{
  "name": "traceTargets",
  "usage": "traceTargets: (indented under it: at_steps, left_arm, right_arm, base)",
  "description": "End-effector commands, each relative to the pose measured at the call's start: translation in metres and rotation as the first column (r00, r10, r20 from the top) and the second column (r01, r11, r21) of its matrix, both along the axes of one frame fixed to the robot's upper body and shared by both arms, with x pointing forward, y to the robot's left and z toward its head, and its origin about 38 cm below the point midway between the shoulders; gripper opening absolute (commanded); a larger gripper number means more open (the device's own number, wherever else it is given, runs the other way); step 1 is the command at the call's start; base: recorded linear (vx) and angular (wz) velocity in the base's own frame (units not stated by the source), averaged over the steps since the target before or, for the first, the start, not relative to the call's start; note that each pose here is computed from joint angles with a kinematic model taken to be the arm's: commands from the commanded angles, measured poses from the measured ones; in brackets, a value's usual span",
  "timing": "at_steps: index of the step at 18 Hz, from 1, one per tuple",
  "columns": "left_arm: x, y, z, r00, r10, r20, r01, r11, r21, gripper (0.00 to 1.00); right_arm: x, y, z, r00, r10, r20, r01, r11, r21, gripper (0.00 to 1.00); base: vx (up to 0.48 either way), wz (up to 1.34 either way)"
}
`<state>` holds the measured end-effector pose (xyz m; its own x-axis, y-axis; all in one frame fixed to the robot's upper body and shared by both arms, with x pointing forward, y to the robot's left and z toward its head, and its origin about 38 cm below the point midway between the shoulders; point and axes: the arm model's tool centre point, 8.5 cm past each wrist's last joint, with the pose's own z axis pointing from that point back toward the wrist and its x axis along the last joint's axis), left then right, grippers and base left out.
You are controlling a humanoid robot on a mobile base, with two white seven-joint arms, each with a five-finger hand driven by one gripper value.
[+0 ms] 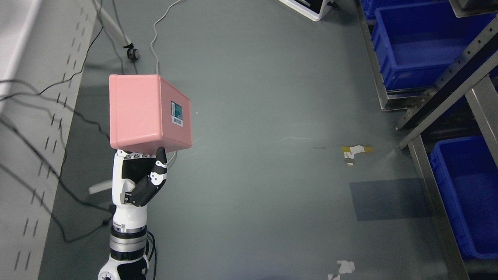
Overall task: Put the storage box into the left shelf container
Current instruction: 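Hold the pink box up in the left hand while turning toward the rack, then reach the left hand into the blue bin and lower the pink box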
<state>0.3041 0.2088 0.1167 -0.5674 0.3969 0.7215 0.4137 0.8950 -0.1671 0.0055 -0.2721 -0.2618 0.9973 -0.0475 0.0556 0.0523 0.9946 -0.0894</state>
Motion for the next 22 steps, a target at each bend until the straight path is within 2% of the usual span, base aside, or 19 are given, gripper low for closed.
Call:
traceTargets:
  at_steps: [1,3,6,8,14,17,19,22]
  left_arm:
    - [-0.002,-0.010,-0.020,0.997,-0.071,-0.043,0.073,0.996,0.050,0.03]
    - [-0.002,-0.011,-0.027,0.995,-0.079,-0.064,0.082,0.995,0.056,0.03]
    - [-0.021,-0.043,-0.057,0.971,-0.198,-0.131,0.212,0.971,0.108,0.03]
    - [-0.026,-0.051,-0.069,0.961,-0.225,-0.160,0.250,0.956,0.157,0.03]
    - [-0.031,-0.052,-0.089,0.949,-0.226,-0.220,0.265,0.949,0.171,0.03]
    - [-0.033,-0.060,-0.101,0.927,-0.280,-0.248,0.352,0.878,0.324,0.03]
    - [-0.017,-0.052,-0.102,0.933,-0.260,-0.249,0.339,0.866,0.367,0.03]
    - [0.030,-0.024,-0.075,0.969,-0.174,-0.176,0.239,0.846,0.477,0.03]
  right_arm:
    - [0.008,-0.012,0.001,1.000,-0.021,0.021,0.021,1.000,-0.018,1.00]
    - [0.008,-0.012,0.001,1.000,-0.019,0.020,0.020,1.000,-0.018,1.00]
    - [0.008,-0.012,0.001,1.000,-0.019,0.022,0.020,1.000,-0.019,1.00]
    - [0.008,-0.012,0.001,1.000,-0.019,0.022,0.020,1.000,-0.019,1.00]
    - [0.009,-0.012,0.001,1.000,-0.019,0.022,0.020,1.000,-0.018,1.00]
    - [0.009,-0.012,0.001,1.000,-0.019,0.022,0.020,1.000,-0.018,1.00]
    - [0.009,-0.012,0.001,1.000,-0.019,0.022,0.020,1.000,-0.018,1.00]
    - [0.009,-0.012,0.001,1.000,-0.019,0.022,0.020,1.000,-0.017,1.00]
  base:
    - [0.613,-0.43]
    - [0.535,-0.52]
    - [0.430,-0.91]
    - [0.326,-1.08]
    - [0.254,-1.02]
    - [0.202,-0.86]
    - [0.160,-0.81]
    - [0.126,-0.75]
